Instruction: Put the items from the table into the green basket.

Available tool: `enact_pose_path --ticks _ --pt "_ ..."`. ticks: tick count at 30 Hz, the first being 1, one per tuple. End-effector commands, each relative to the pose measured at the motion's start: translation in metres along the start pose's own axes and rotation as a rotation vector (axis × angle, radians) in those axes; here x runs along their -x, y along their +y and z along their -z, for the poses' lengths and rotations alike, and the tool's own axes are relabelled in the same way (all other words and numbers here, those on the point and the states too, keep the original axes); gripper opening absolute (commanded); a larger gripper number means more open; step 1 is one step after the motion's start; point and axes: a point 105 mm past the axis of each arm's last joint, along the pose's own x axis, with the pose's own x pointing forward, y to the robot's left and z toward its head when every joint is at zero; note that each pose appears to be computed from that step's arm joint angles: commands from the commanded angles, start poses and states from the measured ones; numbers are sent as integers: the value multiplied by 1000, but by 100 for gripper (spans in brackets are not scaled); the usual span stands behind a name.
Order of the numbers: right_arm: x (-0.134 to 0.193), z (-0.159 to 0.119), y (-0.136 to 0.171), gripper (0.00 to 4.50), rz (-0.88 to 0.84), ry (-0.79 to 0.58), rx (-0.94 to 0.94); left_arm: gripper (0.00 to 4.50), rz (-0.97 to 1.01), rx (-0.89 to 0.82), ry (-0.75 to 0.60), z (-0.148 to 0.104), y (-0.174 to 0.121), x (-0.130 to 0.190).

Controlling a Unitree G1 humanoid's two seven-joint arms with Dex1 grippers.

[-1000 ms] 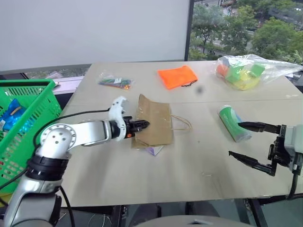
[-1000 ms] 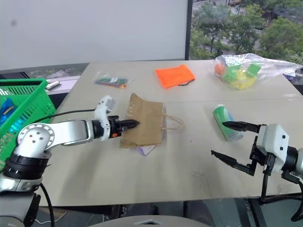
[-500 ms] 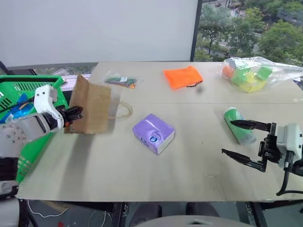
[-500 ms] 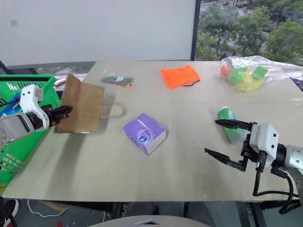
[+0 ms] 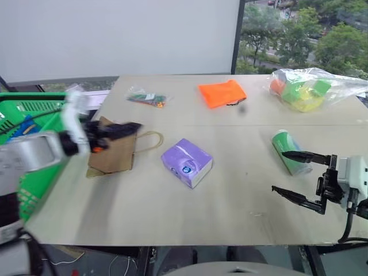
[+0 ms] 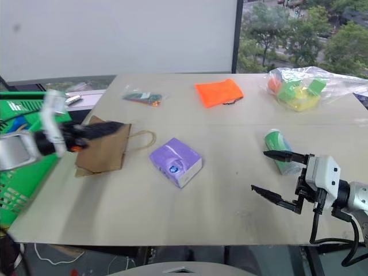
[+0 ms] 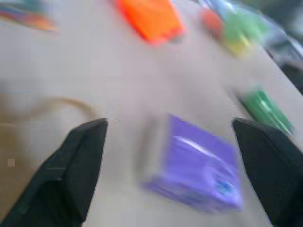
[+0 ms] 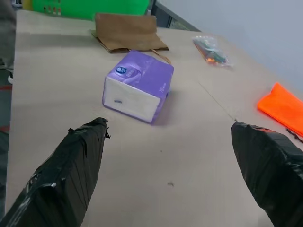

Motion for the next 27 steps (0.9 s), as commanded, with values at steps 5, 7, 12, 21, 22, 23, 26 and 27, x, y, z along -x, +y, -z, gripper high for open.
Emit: enact_pose_path --ticks 5,7,12,21,22,23,26,27 --pt "5 -15 4 450 5 -1 35 438 -68 -109 149 7 6 -50" --pt "5 -16 8 450 1 5 28 438 -94 -163 248 18 17 -59" --pt "6 -15 12 450 -1 31 27 438 -63 -211 461 53 37 -73" --pt "2 -21 15 450 -18 37 32 234 58 -125 542 75 51 -83" --pt "1 -21 14 450 -21 35 32 194 60 -118 536 74 52 -83" --pt "0 -22 14 450 -23 30 31 154 63 -114 529 74 52 -83" --pt "-9 -22 14 450 -47 10 28 58 57 -71 410 59 49 -82" --pt "-11 -22 13 450 -54 5 28 53 50 -59 371 54 48 -81"
